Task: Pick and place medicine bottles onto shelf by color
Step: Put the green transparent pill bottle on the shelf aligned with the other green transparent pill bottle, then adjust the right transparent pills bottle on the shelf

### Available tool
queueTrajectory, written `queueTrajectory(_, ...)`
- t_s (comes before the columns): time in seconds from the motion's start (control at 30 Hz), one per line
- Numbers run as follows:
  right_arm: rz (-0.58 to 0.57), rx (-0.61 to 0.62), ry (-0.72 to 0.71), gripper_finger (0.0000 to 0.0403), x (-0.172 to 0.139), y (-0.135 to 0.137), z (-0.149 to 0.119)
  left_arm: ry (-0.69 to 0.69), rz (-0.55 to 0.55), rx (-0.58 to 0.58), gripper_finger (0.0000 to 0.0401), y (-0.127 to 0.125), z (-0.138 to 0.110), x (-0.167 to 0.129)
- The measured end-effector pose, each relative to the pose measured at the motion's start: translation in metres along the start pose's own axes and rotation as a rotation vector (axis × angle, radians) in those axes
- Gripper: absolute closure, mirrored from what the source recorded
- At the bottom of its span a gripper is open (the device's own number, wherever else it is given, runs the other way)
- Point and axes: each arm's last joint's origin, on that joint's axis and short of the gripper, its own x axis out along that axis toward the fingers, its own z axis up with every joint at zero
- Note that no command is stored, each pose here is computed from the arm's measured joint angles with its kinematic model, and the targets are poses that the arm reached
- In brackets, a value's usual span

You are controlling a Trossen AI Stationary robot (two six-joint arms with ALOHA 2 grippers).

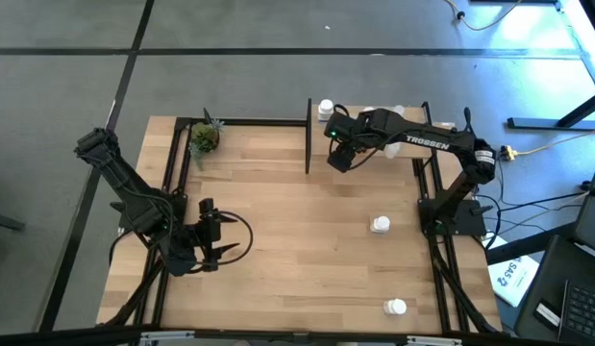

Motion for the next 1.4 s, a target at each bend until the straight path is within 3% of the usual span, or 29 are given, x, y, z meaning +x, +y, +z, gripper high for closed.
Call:
queueTrajectory(0.8, -0.048, -0.005, -0.026, 0.0208, -0.004, -0.003, 0.001, 0.009, -0.011, -0.003, 0.0118, 0.000, 0.000, 0.000)
queueTrajectory(1.23, -0.049, -0.019, -0.038, 0.0208, -0.042, -0.009, 0.005, 0.009, -0.011, -0.003, 0.0118, 0.000, 0.000, 0.000)
queueTrajectory(1.4, -0.161, -0.029, -0.052, 0.0208, -0.073, -0.008, -0.004, 0.009, -0.011, -0.003, 0.0118, 0.000, 0.000, 0.000)
